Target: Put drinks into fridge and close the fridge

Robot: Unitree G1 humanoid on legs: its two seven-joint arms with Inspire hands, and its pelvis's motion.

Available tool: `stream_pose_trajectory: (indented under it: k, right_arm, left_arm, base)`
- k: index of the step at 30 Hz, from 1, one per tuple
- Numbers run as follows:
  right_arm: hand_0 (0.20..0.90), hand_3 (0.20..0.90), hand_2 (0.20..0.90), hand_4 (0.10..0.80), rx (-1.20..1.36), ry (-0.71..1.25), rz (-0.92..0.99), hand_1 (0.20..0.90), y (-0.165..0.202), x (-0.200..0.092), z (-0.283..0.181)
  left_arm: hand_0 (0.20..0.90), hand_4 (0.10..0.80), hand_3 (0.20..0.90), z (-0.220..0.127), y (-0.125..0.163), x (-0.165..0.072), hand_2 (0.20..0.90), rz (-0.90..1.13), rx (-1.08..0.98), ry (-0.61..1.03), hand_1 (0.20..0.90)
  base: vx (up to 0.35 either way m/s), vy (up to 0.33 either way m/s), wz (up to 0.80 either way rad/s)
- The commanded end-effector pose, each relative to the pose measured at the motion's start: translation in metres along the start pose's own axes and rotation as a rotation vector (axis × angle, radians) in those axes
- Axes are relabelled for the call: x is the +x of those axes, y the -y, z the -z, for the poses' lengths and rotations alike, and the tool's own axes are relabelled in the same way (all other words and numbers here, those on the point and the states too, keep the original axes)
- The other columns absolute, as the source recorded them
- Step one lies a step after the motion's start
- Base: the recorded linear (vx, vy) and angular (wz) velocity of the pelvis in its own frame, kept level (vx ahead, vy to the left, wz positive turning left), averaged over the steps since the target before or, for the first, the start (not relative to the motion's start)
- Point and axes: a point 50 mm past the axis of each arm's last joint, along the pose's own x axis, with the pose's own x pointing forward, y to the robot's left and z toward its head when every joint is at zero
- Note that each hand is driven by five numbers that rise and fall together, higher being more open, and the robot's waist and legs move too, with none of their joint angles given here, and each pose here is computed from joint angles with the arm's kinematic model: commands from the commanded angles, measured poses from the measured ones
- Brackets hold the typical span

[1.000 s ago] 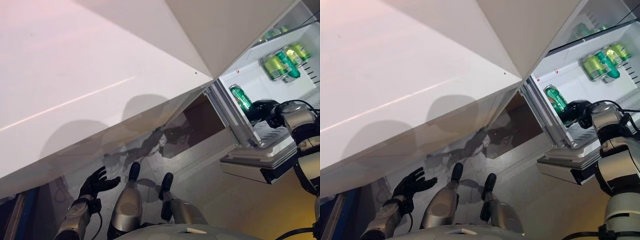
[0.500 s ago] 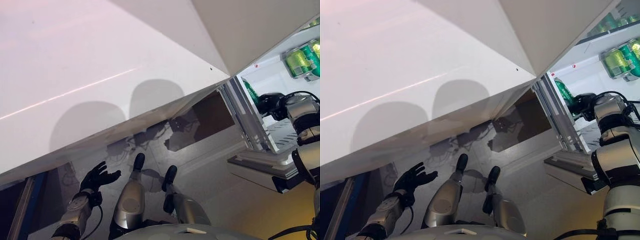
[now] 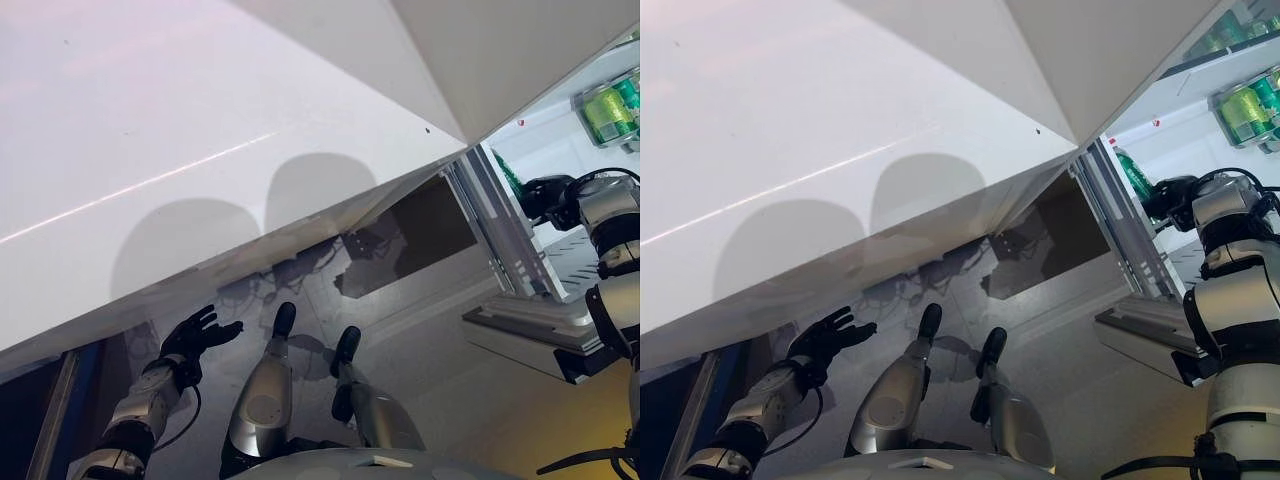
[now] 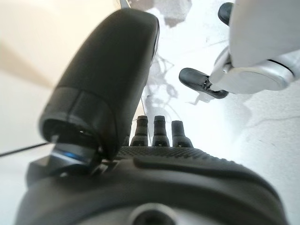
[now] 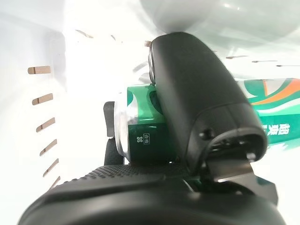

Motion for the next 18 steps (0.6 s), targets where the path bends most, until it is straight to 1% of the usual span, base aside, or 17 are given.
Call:
stream_pose_trajectory:
  k: [1, 11, 18]
  right_arm:
    - [0.900, 0.900, 0.900, 0.800, -0.011, 0.037, 0.127, 0.900, 0.0372, -0.0242, -0.0199]
    - [0.900, 0.900, 0.900, 0.800, 0.007, 0.056, 0.134, 0.900, 0.0382, -0.0235, -0.0159]
    - [0.900, 0.900, 0.900, 0.800, 0.007, 0.090, 0.146, 0.900, 0.0418, -0.0252, -0.0140]
  left_arm:
    - [0.900, 0.800, 0.900, 0.0112, -0.0164, -0.0072, 0.900, -0.028, 0.015, -0.028, 0.900]
    - [0.900, 0.800, 0.900, 0.0096, -0.0168, -0.0051, 0.900, -0.032, 0.029, -0.027, 0.900]
    - [0.900, 0.800, 0.900, 0.0157, -0.0196, -0.0058, 0.900, -0.042, 0.045, -0.054, 0.900]
  base:
    - [0.000, 0.000, 0.00]
    - [-0.004, 0.001, 0.00]
    - [-0.010, 0.009, -0.07]
